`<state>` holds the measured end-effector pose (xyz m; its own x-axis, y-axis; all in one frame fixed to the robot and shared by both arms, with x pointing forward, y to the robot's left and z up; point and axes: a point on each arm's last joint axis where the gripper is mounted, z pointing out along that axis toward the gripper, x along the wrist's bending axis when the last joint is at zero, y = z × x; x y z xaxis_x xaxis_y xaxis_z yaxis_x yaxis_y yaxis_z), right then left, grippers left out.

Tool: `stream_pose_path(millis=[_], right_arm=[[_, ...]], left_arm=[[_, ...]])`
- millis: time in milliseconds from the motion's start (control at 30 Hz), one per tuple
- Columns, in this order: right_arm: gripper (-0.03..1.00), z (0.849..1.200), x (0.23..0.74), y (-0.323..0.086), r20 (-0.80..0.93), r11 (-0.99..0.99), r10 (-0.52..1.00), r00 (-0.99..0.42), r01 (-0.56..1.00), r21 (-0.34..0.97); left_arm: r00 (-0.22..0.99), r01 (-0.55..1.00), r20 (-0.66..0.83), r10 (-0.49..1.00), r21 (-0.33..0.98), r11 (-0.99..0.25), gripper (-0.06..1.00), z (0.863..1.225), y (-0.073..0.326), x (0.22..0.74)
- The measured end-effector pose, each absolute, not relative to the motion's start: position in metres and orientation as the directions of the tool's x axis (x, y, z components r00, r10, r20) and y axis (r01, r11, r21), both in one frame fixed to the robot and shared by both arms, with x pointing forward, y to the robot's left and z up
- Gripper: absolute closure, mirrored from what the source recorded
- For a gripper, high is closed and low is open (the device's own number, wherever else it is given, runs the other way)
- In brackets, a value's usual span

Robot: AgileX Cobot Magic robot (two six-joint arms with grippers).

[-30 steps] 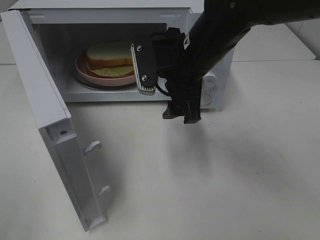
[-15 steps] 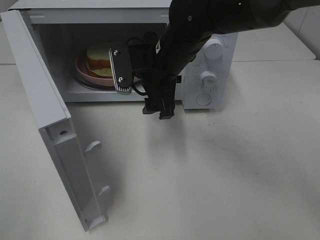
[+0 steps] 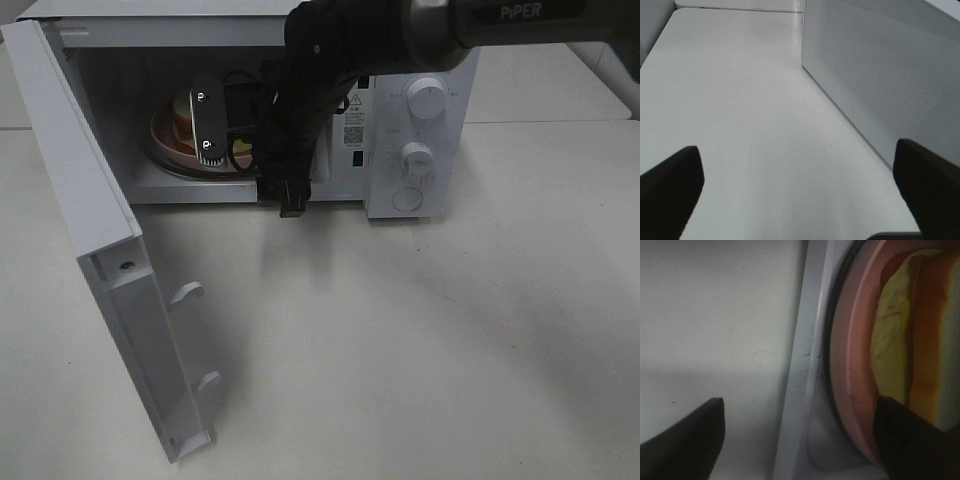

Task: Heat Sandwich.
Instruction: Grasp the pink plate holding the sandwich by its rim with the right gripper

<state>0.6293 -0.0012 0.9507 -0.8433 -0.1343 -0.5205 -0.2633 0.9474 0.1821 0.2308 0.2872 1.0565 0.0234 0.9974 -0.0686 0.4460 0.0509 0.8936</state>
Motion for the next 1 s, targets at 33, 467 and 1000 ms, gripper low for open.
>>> stream_pose_path(millis=[33,467,1000], right_arm=[[0.18,0.950,0.632,0.000,-0.525,0.948,-0.133,-0.841,-0.263,0.180],[0.20,0.934,0.659,0.020,-0.549,0.949,-0.095,-0.831,-0.241,0.201],[0.62,0.910,0.664,0.025,-0.515,0.955,-0.069,-0.854,-0.206,0.213]], left_arm=[[0.023,0.446,-0.069,0.997,0.894,0.051,-0.03,1.057,0.287,0.231],[0.018,0.446,-0.060,0.998,0.894,0.046,-0.03,1.056,0.288,0.231],[0.011,0.447,-0.052,0.999,0.894,0.041,-0.03,1.056,0.289,0.231]])
